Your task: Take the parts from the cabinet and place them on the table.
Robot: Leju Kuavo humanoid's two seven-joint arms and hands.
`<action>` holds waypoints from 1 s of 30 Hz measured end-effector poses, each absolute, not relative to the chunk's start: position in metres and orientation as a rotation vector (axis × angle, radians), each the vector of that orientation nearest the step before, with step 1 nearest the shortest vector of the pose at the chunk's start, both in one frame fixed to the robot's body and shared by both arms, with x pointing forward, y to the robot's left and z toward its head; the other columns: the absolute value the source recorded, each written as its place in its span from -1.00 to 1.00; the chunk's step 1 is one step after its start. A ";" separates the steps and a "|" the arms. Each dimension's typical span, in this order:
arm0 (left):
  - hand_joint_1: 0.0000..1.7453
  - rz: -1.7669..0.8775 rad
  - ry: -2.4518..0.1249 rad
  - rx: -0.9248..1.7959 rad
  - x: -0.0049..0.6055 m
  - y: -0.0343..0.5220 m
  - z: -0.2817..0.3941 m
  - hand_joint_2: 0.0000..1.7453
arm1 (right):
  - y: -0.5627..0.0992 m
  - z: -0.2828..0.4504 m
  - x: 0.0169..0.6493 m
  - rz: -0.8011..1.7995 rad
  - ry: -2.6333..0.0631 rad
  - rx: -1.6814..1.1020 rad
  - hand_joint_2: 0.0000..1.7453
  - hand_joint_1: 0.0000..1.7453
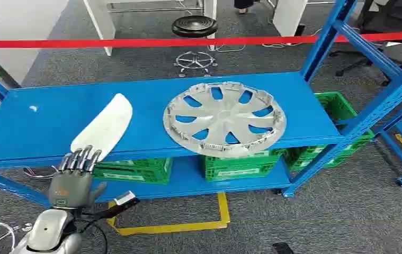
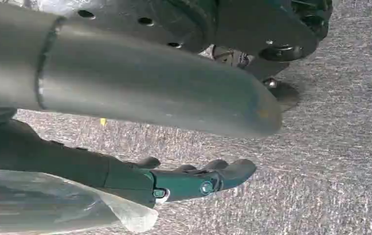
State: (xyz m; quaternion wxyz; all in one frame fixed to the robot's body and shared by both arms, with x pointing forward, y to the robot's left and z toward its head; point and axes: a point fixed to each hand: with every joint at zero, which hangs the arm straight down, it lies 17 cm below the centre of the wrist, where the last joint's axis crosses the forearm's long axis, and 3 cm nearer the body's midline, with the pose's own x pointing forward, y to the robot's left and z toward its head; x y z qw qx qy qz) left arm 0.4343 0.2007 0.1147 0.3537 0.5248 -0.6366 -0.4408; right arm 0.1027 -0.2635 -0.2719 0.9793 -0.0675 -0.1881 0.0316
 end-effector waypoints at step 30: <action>-1.00 -0.802 -1.574 1.315 0.460 0.308 0.126 1.00 | -0.267 -0.272 0.103 0.071 -0.382 -0.143 -1.00 -1.00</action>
